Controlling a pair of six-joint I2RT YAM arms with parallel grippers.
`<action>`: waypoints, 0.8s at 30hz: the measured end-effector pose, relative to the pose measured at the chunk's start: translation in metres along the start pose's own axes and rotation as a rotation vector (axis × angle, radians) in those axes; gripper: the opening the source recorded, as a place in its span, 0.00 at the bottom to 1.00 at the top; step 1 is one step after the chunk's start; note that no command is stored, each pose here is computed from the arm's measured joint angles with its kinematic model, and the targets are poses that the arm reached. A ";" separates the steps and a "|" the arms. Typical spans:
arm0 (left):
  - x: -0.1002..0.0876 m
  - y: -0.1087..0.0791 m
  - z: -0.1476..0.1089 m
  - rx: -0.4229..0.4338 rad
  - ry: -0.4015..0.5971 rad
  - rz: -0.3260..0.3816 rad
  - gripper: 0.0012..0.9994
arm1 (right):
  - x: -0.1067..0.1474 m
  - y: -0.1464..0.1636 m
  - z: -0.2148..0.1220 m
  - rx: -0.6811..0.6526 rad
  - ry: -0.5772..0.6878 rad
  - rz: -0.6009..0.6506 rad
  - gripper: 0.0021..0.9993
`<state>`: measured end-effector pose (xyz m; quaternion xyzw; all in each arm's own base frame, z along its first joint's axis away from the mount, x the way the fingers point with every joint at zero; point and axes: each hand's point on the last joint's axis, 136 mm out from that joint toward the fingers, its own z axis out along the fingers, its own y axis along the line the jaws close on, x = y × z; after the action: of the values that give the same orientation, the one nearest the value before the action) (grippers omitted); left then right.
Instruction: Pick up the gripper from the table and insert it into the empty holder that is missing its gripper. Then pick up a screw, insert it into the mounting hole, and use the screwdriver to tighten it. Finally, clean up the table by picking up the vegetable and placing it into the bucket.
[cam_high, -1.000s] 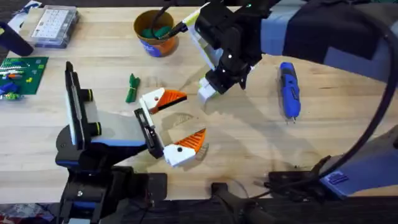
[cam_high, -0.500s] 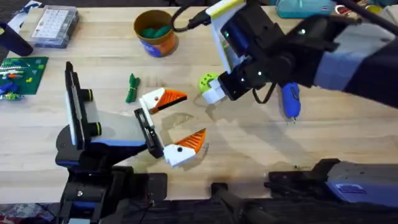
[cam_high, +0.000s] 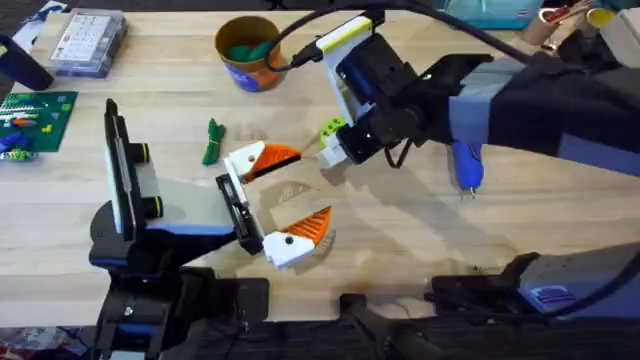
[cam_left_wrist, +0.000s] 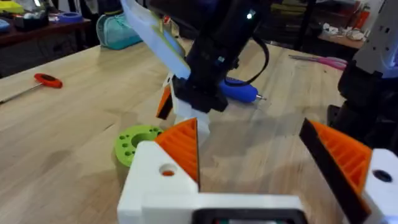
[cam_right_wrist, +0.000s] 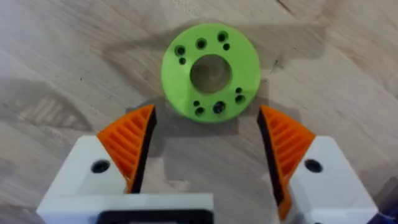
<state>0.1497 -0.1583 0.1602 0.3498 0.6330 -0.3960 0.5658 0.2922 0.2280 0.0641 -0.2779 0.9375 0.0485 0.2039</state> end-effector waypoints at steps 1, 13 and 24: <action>0.000 0.000 0.000 0.000 0.000 0.000 0.99 | 0.000 0.000 0.001 0.000 -0.001 0.000 0.95; 0.000 0.000 0.000 0.000 0.000 -0.001 0.99 | -0.005 0.001 0.002 -0.002 -0.019 -0.002 0.58; 0.000 0.000 0.000 0.000 0.000 0.000 0.99 | -0.001 0.001 0.009 0.000 0.004 -0.004 0.58</action>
<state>0.1498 -0.1583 0.1602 0.3497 0.6331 -0.3959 0.5659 0.2956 0.2309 0.0557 -0.2798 0.9373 0.0474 0.2022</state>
